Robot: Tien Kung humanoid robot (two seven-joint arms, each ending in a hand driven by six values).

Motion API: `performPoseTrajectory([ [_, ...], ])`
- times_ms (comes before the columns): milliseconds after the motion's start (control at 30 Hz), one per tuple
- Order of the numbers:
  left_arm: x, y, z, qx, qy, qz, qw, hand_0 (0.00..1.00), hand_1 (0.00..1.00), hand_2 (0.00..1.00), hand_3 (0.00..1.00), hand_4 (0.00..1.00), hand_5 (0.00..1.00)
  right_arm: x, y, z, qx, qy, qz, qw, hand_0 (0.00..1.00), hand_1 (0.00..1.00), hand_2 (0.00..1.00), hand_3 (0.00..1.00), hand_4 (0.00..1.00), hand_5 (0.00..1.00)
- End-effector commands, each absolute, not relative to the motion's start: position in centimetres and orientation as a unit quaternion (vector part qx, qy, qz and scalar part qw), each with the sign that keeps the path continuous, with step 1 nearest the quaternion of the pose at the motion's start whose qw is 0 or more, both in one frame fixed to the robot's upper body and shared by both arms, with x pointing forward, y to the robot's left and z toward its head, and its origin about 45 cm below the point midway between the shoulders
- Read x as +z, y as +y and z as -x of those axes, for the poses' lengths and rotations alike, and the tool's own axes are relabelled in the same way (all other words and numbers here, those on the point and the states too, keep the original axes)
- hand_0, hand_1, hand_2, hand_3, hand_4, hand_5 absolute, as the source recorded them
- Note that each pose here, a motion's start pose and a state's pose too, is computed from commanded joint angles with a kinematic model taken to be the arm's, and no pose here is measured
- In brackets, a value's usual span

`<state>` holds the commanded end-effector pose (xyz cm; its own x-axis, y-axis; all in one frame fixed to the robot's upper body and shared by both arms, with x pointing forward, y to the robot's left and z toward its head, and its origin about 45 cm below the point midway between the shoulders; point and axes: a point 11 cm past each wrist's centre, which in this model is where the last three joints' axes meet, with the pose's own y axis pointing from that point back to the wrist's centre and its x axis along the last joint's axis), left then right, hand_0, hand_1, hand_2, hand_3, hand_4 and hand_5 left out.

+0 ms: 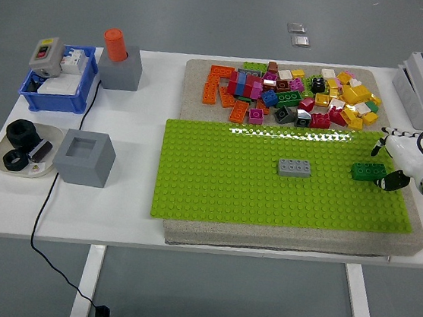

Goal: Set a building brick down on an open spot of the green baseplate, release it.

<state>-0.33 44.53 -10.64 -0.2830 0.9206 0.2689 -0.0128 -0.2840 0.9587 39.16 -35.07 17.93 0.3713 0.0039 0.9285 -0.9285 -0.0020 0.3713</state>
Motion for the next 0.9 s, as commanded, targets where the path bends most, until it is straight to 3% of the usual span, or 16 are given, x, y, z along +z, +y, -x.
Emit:
performPoseTrajectory([
  [900, -10.56, 44.73, 0.20, 0.646, 0.474, -0.475, 0.364, 0.601, 0.637, 0.619, 0.772, 0.927, 0.580, 17.34, -34.95, -39.09, 0.385, -0.402, -0.596, 0.579, 0.998, 0.998, 0.998, 0.641, 0.843, 0.077],
])
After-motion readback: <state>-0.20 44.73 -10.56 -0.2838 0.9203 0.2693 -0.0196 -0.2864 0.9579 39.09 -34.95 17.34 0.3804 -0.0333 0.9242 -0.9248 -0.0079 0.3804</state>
